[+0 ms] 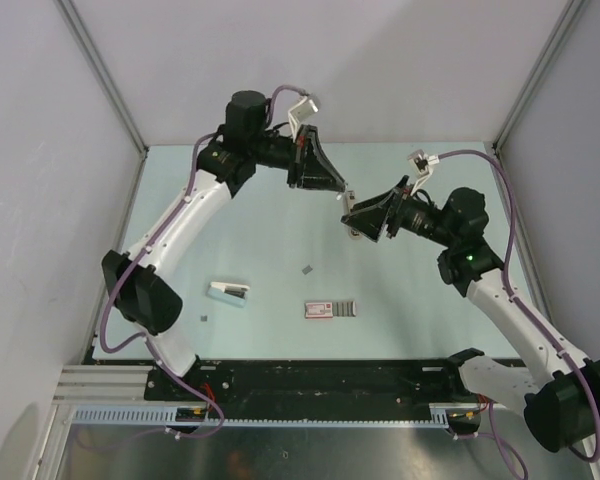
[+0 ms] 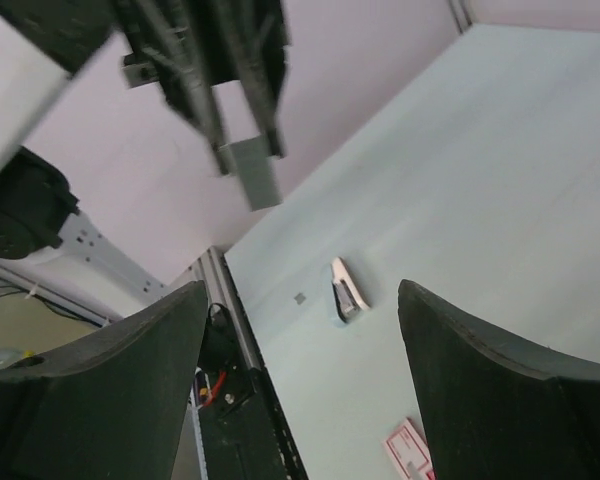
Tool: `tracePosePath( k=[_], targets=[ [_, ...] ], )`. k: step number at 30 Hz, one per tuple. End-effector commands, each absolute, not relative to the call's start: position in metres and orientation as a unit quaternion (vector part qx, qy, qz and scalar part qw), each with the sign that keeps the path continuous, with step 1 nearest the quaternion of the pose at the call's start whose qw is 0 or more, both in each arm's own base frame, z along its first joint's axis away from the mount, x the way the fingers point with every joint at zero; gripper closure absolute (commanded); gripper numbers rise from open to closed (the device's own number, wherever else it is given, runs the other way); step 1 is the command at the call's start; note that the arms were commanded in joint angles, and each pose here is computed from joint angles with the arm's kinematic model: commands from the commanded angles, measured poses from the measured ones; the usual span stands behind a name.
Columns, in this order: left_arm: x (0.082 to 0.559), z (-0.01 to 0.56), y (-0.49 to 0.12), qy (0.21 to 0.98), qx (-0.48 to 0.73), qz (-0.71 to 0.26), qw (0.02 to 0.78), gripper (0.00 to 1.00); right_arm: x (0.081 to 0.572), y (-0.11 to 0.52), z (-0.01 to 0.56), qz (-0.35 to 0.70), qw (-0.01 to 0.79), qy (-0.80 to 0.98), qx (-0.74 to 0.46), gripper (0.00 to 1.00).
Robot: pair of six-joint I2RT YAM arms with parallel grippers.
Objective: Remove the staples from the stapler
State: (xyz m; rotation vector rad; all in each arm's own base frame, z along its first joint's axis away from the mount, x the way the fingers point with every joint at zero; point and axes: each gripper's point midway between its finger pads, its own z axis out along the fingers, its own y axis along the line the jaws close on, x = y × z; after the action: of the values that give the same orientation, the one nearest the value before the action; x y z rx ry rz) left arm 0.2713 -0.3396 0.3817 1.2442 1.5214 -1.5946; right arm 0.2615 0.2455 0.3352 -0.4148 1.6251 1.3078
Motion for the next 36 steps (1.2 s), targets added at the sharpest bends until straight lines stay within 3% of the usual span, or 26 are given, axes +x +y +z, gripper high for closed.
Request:
tracePosePath(
  k=[1, 14, 36],
  targets=[
    [0.292, 0.449, -0.329, 0.567, 0.339, -0.665, 0.349, 0.93, 0.24, 0.248, 0.375, 0.578, 0.506, 0.606, -0.207, 0.18],
    [0.269, 0.443, -0.318, 0.546, 0.267, -0.727, 0.32, 0.92, 0.244, 0.246, 0.391, 0.601, 0.506, 0.586, -0.198, 0.24],
    [0.259, 0.409, -0.326, 0.552, 0.264, -0.729, 0.308, 0.92, 0.263, 0.27, 0.397, 0.647, 0.493, 0.562, -0.153, 0.43]
  ],
)
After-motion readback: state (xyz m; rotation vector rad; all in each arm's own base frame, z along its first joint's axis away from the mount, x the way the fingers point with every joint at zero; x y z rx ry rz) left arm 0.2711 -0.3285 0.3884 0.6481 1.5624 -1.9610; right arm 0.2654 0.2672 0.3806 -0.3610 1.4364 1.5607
